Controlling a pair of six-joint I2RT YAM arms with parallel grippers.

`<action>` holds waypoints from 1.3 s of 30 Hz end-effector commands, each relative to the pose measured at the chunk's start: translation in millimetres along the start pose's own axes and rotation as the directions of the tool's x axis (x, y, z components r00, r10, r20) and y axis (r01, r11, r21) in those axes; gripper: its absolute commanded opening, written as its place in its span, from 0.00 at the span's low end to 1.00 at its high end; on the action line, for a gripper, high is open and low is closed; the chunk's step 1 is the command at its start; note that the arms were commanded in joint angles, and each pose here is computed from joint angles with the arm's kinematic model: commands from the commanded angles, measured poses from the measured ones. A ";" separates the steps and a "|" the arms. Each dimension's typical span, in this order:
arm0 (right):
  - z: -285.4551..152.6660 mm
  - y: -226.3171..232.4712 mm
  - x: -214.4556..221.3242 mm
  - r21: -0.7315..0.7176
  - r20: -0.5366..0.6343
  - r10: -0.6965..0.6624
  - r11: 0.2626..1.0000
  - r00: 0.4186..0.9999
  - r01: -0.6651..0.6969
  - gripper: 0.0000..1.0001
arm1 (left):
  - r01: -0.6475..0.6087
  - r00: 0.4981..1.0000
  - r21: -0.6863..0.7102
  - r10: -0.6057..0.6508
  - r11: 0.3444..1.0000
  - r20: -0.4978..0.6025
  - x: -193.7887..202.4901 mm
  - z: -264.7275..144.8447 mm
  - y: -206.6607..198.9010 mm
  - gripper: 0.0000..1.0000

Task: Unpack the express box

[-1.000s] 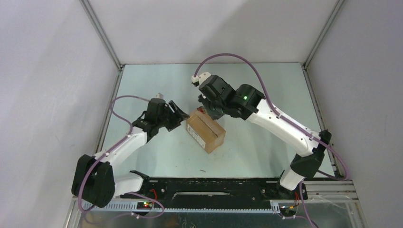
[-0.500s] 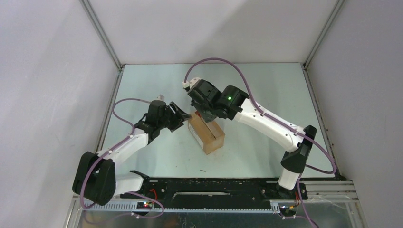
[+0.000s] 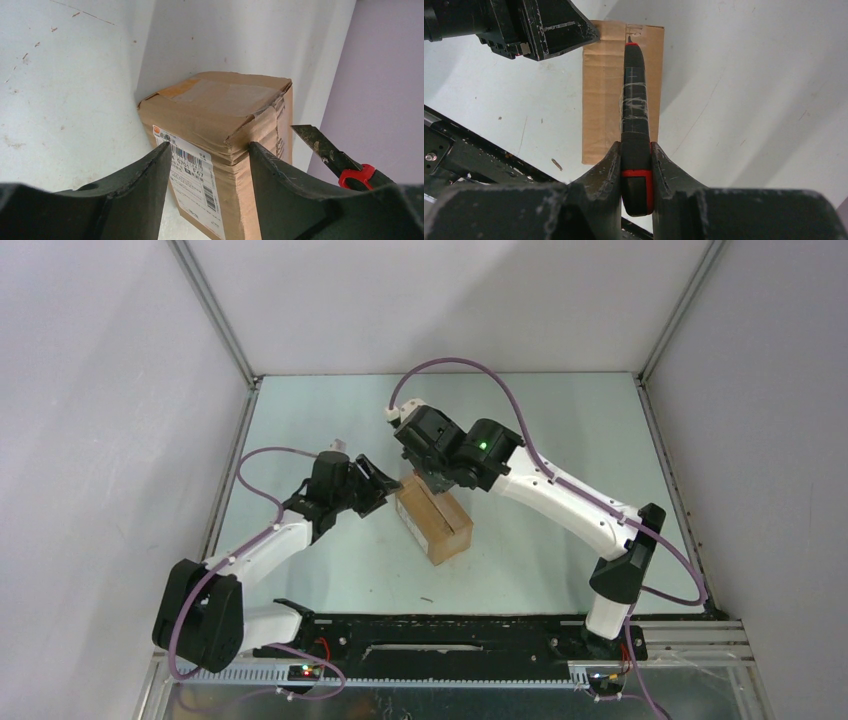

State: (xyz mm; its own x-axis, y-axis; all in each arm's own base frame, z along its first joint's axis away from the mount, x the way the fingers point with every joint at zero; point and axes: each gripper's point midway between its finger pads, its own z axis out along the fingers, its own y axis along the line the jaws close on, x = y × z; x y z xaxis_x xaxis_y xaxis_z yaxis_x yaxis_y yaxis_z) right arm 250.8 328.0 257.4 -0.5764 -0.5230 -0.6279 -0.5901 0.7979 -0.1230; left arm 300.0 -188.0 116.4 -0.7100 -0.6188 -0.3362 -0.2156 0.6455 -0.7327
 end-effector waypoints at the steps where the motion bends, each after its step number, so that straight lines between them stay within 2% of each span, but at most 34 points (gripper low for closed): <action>1: -5.9 1.9 -14.0 0.000 0.048 0.024 1.000 0.999 -0.024 0.00 | 0.001 1.000 0.015 -0.001 1.000 -0.010 4.8 -1.4 -1.4 0.62; 15: 1.2 7.6 -2.5 -0.019 0.004 0.012 1.000 1.000 -0.012 0.00 | 0.000 1.000 0.019 0.000 1.000 -0.012 7.1 -0.6 -3.8 0.61; 26: 1.7 1.1 5.6 0.018 -0.020 0.014 1.000 1.000 -0.014 0.00 | 0.002 1.000 0.016 -0.002 1.000 -0.014 8.3 -0.1 -3.3 0.60; 39: 6.3 12.2 19.9 -0.037 -0.093 -0.013 0.999 0.996 0.010 0.00 | -0.001 1.000 0.012 0.001 1.000 -0.016 8.7 1.7 -2.8 0.60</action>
State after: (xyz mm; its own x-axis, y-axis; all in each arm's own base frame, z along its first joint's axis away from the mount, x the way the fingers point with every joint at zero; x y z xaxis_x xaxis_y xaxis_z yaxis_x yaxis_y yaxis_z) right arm 244.1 327.3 248.0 -0.6001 -0.5355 -0.5943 -0.5977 0.7939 -0.1118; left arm 298.2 -192.8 117.7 -0.7149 -0.6146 -0.3335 -0.2080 0.6423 -0.7377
